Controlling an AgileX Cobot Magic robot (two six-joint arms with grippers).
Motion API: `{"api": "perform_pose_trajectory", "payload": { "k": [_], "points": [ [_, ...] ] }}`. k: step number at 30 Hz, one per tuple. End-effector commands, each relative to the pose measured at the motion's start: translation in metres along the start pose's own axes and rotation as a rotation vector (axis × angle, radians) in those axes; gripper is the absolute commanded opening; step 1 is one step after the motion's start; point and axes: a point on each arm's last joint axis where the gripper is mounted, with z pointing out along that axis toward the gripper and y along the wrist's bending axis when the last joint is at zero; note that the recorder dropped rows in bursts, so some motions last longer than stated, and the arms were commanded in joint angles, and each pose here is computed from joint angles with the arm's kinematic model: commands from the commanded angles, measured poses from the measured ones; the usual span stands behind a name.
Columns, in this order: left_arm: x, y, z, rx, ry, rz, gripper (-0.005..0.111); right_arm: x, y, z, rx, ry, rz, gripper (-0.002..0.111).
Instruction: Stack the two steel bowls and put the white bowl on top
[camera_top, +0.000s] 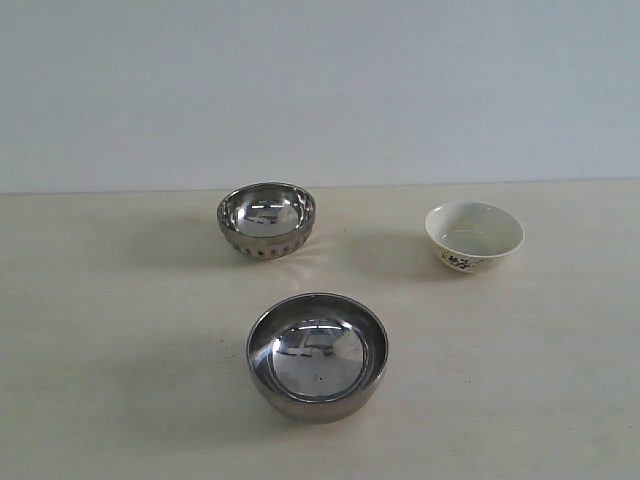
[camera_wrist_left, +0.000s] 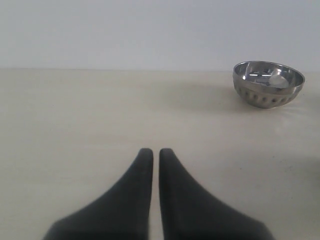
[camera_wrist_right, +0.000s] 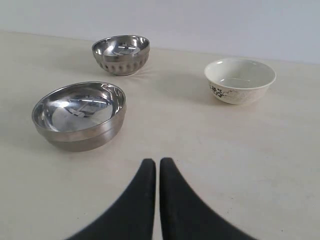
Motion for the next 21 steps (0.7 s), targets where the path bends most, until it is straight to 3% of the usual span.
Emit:
{"api": "perform_pose_trajectory", "payload": {
  "k": [1,21],
  "points": [
    [0.001,0.0002,0.0001,-0.004,0.001,-0.005,0.004,-0.0008,-0.0004,-0.0004,0.006,-0.011,-0.007,0.0],
    [0.001,0.0002,0.0001,-0.004,0.001,-0.005,0.004,-0.0008,-0.0003,-0.0004,0.005,-0.011,0.003,0.0]
  ]
}}
